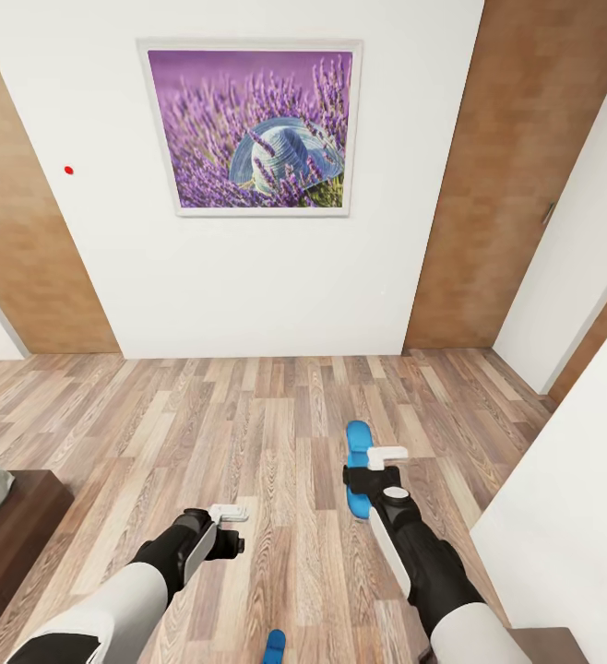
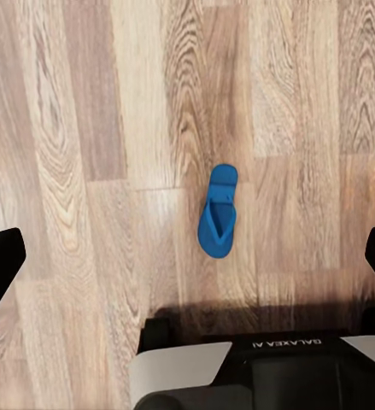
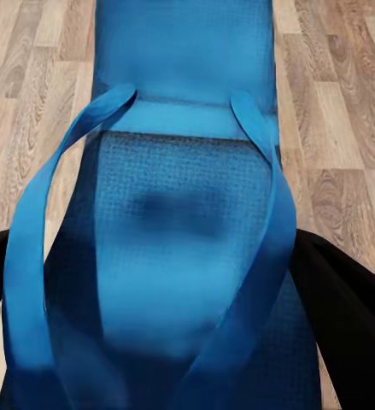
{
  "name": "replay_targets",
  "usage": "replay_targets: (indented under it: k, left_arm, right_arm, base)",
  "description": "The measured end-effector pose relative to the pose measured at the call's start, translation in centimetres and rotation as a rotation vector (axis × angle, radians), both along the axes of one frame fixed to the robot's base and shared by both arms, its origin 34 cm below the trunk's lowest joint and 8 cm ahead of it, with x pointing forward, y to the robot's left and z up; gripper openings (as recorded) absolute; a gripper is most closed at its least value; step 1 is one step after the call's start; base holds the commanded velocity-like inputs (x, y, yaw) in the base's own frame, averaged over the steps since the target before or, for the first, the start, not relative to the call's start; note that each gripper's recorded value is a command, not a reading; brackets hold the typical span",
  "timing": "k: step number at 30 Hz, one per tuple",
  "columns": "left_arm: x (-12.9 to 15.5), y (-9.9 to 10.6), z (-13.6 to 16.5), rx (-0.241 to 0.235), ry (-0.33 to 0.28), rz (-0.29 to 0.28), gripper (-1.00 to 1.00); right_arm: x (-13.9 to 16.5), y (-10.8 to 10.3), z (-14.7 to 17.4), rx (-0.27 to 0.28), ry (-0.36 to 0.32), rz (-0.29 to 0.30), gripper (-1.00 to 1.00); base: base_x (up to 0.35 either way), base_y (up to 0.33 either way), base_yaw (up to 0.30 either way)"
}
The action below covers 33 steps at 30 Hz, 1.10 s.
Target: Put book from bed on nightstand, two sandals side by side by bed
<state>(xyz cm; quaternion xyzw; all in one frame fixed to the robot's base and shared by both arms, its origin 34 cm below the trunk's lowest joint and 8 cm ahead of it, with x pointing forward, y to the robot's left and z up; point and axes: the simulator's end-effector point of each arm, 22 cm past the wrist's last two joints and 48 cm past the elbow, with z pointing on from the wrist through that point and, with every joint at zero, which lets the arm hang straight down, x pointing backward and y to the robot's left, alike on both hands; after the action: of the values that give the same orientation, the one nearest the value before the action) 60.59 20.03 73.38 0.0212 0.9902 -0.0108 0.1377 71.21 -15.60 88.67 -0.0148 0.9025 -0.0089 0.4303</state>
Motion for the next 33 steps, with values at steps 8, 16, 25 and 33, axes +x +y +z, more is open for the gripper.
replay_targets:
  k: [8, 16, 25, 33]
  left_arm:
    - [0.9, 0.0, -0.4, -0.002, -0.027, 0.002, 1.0]
    - [1.3, -0.2, -1.0, -0.005, -0.033, 0.002, 1.0]
    - [1.5, 0.0, -1.9, -0.005, -0.031, 0.004, 1.0]
    - [1.6, 0.0, -2.8, -0.006, -0.027, 0.003, 1.0]
  right_arm:
    - [1.8, 0.0, 3.1, 0.012, -0.069, -0.004, -1.0]
    - [1.9, 0.1, 2.6, 0.006, -0.051, 0.002, -1.0]
    - [2.1, 0.3, 1.8, 0.006, -0.047, 0.003, -1.0]
    - [2.3, 0.3, 0.9, 0.006, -0.042, 0.004, -1.0]
  base:
    - [0.0, 0.0, 0.0]
    - [0.0, 0.0, 0.0]
    - [0.0, 0.0, 0.0]
    - [0.0, 0.0, 0.0]
